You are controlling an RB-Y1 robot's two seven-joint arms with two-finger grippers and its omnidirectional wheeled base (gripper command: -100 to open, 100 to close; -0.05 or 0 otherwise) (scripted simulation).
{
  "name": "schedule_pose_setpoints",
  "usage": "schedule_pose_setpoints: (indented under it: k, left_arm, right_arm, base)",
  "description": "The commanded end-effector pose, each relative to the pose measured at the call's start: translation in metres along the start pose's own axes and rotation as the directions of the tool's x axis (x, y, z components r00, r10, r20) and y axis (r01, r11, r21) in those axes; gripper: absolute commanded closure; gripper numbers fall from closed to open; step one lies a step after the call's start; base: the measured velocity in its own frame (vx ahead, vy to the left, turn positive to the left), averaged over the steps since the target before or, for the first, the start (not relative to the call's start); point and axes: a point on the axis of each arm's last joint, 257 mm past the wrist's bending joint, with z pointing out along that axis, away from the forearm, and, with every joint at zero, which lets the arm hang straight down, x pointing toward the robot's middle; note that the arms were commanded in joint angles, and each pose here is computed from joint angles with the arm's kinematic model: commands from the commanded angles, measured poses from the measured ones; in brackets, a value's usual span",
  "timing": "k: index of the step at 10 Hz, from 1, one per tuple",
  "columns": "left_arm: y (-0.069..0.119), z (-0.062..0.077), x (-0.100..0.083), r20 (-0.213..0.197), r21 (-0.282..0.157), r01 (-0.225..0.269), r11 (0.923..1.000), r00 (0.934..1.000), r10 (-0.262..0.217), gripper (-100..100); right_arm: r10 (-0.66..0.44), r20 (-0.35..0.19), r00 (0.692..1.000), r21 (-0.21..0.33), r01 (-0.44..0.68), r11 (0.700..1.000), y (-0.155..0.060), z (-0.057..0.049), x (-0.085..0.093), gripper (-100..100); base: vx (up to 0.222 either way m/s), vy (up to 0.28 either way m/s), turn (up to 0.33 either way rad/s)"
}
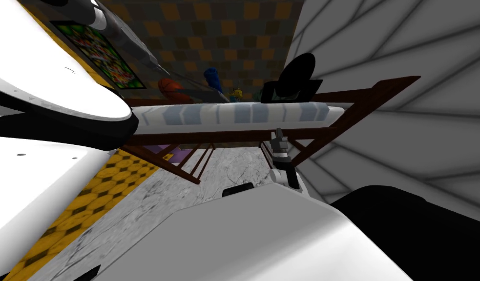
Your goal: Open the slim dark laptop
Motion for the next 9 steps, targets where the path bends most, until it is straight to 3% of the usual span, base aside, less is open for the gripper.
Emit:
schedule_pose_setpoints:
  k: [1, 4, 5, 7, 8, 9]
  left_arm:
    - [0.006, 0.001, 0.033, -0.032, -0.008, 0.003, 1.0, 0.9995, -0.003, -100]
    - [0.01, 0.003, 0.037, -0.002, -0.005, -0.028, 0.9996, 0.9996, 0.028, -100]
    - [0.017, 0.002, 0.062, -0.042, -0.019, -0.007, 0.9998, 0.9991, 0.007, -100]
    - [0.021, 0.004, 0.064, -0.015, -0.015, -0.031, 0.9994, 0.9994, 0.031, -100]
    - [0.027, 0.002, 0.088, -0.056, -0.032, -0.004, 0.9995, 0.9985, 0.002, -100]
    - [0.031, 0.003, 0.09, -0.044, -0.033, -0.008, 0.9994, 0.999, 0.006, -100]
  right_arm:
    - [0.0, 0.0, 1.0, 0.0, 0.0, 1.0, 0.0, 0.0, 0.0, 0]
    - [0.0, 0.0, 1.0, 0.0, 0.0, 1.0, 0.0, 0.0, 0.0, 0]
    - [0.0, 0.0, 1.0, 0.0, 0.0, 1.0, 0.0, 0.0, 0.0, 0]
    - [-0.001, 0.001, 1.0, 0.0, 0.001, 1.0, 0.0, 0.0, 0.0, 0]
    - [-0.001, 0.001, 1.0, 0.0, 0.001, 1.0, 0.0, 0.0, 0.0, 0]
    - [-0.001, 0.001, 1.0, 0.0, 0.001, 1.0, 0.0, 0.0, -0.001, 0]
  base:
    - [0.01, 0.083, 0.104]
    - [0.007, 0.046, 0.016]
    - [0.015, 0.068, 0.121]
    - [0.009, 0.054, 0.021]
    - [0.017, 0.087, 0.125]
    - [0.015, 0.08, 0.039]
